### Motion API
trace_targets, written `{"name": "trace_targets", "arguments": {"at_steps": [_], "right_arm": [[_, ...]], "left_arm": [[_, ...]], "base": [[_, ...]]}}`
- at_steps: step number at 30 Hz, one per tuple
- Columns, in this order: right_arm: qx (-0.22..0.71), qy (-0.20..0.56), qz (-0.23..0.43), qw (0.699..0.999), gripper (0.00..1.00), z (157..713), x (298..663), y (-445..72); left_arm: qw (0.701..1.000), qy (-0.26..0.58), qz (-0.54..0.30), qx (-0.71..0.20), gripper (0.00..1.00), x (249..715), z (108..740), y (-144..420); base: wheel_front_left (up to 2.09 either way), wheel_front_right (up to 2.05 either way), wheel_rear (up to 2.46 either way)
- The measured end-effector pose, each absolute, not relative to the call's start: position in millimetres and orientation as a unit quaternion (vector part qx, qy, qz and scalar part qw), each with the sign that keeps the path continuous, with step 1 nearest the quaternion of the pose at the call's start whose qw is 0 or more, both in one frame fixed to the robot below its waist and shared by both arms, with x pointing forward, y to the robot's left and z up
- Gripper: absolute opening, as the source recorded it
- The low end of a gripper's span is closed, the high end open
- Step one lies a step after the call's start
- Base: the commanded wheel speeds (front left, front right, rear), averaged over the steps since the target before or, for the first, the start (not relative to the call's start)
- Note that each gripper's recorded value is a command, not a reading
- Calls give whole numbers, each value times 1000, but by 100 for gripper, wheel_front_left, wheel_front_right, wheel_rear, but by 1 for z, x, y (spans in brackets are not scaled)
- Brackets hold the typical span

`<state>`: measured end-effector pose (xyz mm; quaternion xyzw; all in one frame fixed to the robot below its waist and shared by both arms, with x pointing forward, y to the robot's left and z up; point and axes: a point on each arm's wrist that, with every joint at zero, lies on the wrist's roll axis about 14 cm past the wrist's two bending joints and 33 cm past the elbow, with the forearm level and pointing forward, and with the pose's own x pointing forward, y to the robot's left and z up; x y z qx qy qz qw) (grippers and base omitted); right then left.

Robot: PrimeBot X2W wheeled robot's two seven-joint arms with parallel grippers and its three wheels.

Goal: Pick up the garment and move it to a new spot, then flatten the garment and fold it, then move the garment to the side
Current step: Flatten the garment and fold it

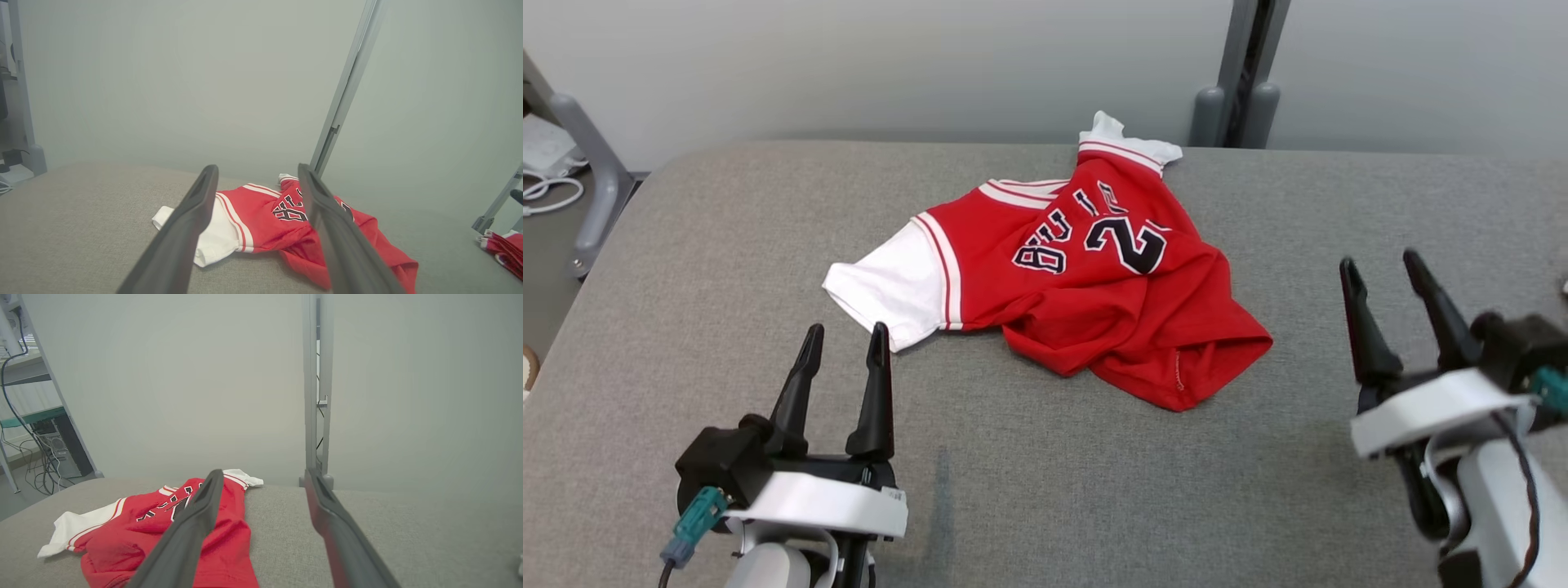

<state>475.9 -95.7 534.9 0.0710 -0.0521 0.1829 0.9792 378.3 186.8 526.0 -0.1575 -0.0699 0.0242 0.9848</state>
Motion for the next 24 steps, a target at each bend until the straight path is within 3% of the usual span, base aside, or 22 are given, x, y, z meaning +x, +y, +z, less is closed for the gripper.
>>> {"name": "trace_targets", "arguments": {"at_steps": [10,17,24], "right_arm": [[101,-30,160,981,100,512,431,-91],[109,-5,209,972,100,503,426,-53],[116,83,273,951,100,472,437,1]], "left_arm": [[985,-57,13,-160,100,364,517,178],[986,-56,13,-159,100,359,517,178],[986,-46,29,-159,100,356,510,186]], "base": [[0,0,0],[0,0,0],[0,0,0]]}}
